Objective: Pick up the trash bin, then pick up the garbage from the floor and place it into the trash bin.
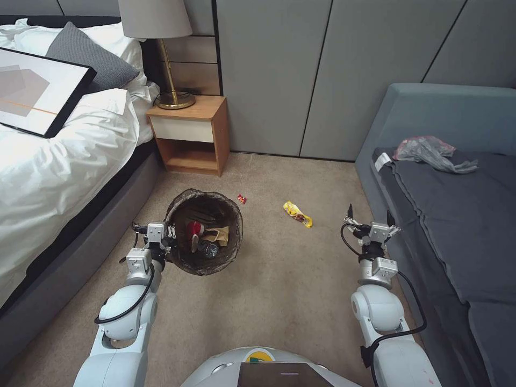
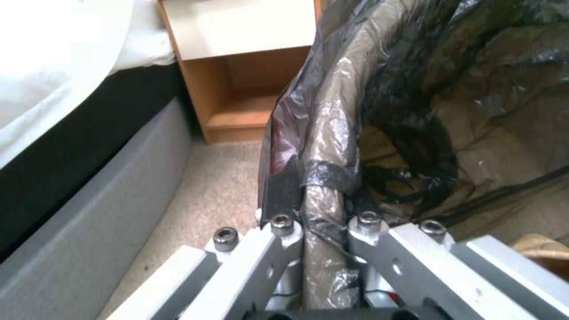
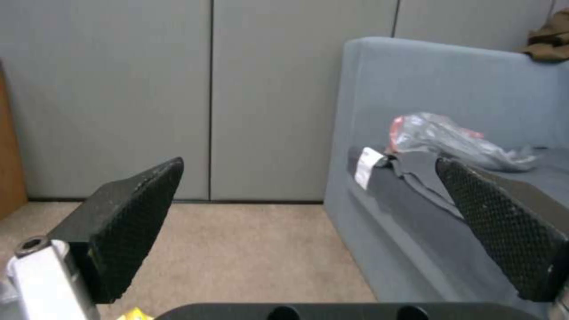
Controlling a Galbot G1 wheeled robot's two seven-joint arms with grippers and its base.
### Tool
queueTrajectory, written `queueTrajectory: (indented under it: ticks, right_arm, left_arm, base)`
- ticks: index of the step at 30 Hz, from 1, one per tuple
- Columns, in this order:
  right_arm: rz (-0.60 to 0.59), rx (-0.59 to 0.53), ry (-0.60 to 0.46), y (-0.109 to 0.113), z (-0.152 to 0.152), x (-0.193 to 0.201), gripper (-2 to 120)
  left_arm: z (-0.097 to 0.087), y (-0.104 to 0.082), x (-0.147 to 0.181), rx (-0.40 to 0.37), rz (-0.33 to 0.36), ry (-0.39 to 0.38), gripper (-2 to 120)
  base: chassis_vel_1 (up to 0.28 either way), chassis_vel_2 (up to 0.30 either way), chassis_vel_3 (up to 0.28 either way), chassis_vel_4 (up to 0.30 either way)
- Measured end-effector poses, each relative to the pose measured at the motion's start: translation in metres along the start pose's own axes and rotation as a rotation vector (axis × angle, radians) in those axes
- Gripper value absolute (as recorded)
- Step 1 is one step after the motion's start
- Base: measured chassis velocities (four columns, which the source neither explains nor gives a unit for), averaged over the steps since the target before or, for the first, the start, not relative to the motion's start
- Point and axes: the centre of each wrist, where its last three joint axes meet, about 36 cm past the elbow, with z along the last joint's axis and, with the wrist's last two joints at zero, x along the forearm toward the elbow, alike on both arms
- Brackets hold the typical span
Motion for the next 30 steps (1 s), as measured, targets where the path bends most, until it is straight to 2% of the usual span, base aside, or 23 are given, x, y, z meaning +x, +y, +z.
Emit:
queueTrajectory:
  ticks: [30]
  right_arm:
    - [-0.005, -0.005, 0.003, 0.0015, 0.0009, -0.002, 100]
  left_arm:
    - [-0.001, 0.0019, 0.0013, -0.002, -0.004, -0.002, 3]
  base:
    - [-0.185, 0.186, 0.189, -0.184]
